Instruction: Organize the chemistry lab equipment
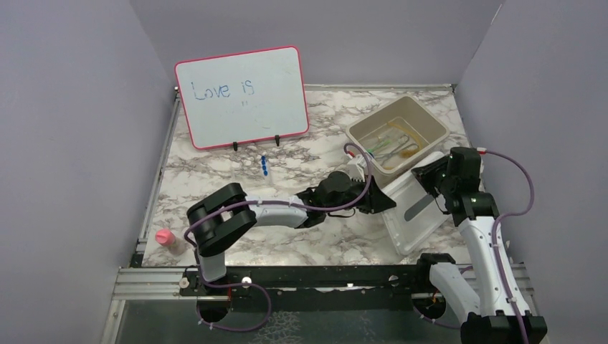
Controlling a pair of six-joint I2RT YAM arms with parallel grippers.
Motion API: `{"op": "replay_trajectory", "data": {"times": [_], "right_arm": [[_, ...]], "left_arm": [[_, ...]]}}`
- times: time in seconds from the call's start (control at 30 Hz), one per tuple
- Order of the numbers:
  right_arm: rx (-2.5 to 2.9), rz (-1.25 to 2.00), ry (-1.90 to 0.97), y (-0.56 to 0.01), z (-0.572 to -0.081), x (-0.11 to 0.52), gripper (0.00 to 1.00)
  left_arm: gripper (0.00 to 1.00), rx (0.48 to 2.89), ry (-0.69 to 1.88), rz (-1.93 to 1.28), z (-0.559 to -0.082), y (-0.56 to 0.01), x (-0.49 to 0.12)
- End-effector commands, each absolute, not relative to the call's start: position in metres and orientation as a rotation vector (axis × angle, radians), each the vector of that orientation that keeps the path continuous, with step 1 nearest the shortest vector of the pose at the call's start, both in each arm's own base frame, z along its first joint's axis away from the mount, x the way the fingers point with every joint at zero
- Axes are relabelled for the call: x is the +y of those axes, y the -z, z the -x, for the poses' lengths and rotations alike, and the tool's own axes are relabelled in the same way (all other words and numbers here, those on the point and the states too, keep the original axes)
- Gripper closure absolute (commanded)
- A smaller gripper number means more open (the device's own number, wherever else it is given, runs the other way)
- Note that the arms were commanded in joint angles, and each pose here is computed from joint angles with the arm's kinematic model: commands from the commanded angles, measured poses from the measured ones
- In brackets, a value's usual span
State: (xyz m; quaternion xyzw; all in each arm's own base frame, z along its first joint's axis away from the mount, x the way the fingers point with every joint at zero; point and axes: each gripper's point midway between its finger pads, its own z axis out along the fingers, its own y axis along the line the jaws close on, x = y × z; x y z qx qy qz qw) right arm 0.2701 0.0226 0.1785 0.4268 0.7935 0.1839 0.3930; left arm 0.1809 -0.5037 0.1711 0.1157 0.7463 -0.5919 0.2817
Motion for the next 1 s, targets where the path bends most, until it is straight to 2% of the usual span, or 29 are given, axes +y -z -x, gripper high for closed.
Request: {"op": "replay_trajectory", "data": {"times": [0.0,0.07,0.17,0.3,0.47,0.73,0.97], "right_arm": [[1.970,-1.011,-0.457,-0.209,-0.265,0.019,0.67],[1.940,-0.898,-0.471,-0.236,-0.270,0.022,0.57],[1.921,-0.733,-0.495,-0.277,-0.275,0.029,0.49],[1.895,-0.623,-0.509,-0.315,-0.279,0.034,0.47],[1.845,-0.529,-0.524,-0.349,-0.283,0.039,0.47],[1.920,-0.508,-0.558,-0.319,-0.306,0.046,0.46],[1.953,-0.452,-0.849,-0.295,-0.334,0.086,0.41]], "left_arm": [[1.00,1.755,1.697,-0.353,-0.173,-0.251,-0.492],[1.00,1.721,1.713,-0.355,-0.173,-0.267,-0.485],[1.00,1.690,1.712,-0.331,-0.181,-0.289,-0.471],[1.00,1.660,1.700,-0.288,-0.201,-0.314,-0.450],[1.00,1.660,1.624,-0.187,-0.249,-0.333,-0.417],[1.00,1.617,1.586,-0.012,-0.311,-0.360,-0.359],[1.00,1.592,1.653,0.075,-0.330,-0.384,-0.340]]}}
